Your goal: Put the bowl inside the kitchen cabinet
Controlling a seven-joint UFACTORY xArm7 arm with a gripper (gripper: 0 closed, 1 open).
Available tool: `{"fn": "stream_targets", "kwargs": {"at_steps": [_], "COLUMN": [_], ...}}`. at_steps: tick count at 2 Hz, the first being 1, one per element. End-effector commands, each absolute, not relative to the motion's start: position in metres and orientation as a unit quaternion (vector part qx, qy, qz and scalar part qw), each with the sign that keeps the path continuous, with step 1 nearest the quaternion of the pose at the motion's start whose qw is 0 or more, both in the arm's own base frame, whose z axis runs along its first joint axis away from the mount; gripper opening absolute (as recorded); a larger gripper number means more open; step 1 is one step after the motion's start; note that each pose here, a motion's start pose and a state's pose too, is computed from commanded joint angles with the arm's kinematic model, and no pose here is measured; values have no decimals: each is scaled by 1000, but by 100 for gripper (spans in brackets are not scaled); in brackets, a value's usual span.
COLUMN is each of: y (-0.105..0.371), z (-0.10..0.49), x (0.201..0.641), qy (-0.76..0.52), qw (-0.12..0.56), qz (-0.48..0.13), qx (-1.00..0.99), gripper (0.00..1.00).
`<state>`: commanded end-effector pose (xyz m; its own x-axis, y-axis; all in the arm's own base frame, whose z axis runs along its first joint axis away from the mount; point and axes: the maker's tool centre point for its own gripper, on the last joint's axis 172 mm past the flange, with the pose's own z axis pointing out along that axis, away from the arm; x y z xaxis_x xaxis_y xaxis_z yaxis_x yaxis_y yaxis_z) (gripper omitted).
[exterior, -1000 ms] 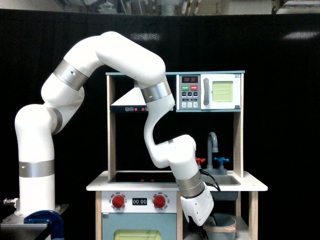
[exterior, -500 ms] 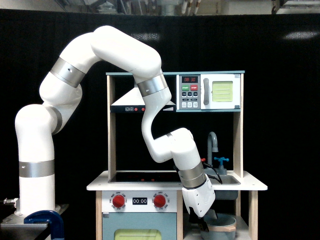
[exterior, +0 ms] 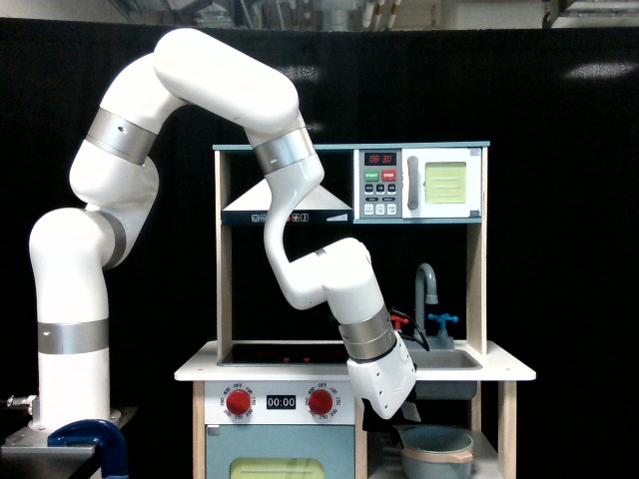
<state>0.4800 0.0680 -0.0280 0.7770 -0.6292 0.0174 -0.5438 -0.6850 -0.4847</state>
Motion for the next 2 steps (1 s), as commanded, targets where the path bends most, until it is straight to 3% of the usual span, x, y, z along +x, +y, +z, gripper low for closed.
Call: {"fn": "stream_targets", "kwargs": {"at_steps": [1, 2], "y": [-20, -104], "z": [62, 115], "x": [419, 318], "qy": [321, 321], "qw": [233, 233], "qz": [-92, -92], "qx": [-913, -913], "gripper": [100, 100]}}
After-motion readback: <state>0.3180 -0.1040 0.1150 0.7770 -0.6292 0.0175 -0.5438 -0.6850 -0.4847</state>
